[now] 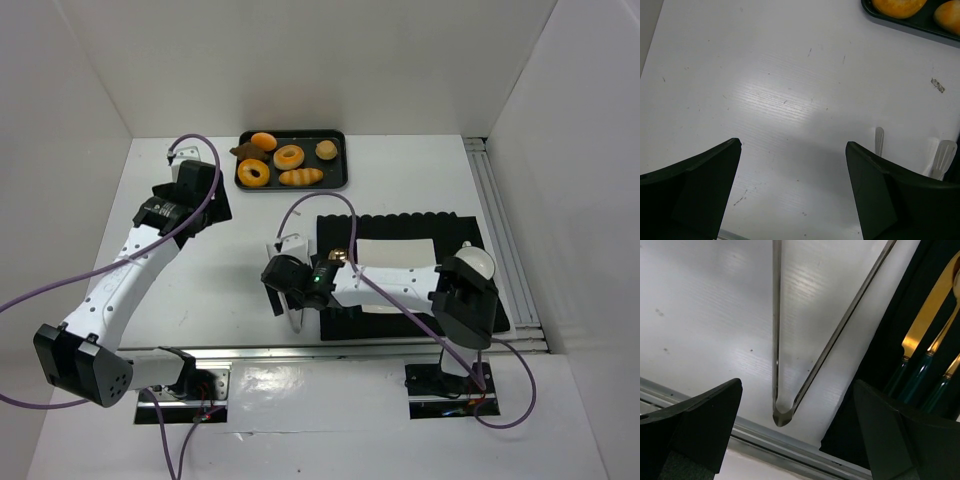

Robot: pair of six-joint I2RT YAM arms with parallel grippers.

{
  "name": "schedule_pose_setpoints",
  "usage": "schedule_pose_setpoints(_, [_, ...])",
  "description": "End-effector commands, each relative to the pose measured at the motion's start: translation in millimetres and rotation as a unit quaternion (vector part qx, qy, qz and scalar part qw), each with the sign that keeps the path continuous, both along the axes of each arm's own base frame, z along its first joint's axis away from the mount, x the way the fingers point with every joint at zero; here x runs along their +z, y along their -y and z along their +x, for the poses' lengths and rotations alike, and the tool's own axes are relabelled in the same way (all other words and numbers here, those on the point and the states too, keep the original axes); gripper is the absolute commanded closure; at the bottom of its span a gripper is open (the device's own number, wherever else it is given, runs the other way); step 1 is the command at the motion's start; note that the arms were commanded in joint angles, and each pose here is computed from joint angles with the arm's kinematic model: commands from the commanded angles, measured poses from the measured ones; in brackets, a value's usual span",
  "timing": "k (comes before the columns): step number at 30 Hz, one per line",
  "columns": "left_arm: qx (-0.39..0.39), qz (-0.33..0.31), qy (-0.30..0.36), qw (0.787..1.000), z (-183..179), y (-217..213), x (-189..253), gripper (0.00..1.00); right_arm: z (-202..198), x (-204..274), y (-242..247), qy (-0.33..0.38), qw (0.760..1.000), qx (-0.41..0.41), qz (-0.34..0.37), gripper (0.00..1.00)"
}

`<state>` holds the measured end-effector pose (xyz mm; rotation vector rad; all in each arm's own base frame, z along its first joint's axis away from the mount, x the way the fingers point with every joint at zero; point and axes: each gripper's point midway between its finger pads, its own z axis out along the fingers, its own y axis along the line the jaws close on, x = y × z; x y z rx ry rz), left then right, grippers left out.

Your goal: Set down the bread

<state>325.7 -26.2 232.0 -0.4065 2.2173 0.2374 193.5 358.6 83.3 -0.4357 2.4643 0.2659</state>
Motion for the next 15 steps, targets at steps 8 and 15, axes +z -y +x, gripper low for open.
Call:
schedule_pose_setpoints(8, [0.012,0.016,0.008,1.000,4.6,-7.2,7.0,0.01,16.5,-35.0,-25.1,-0.008,1.000,-0.004,0.015,0.01])
schedule_pose_setpoints(15, [0.036,0.030,0.016,0.999,-2.6,-20.3,6.7,0.01,34.1,-51.8,-18.6,-0.018,0.999,-0.029,0.020,0.01])
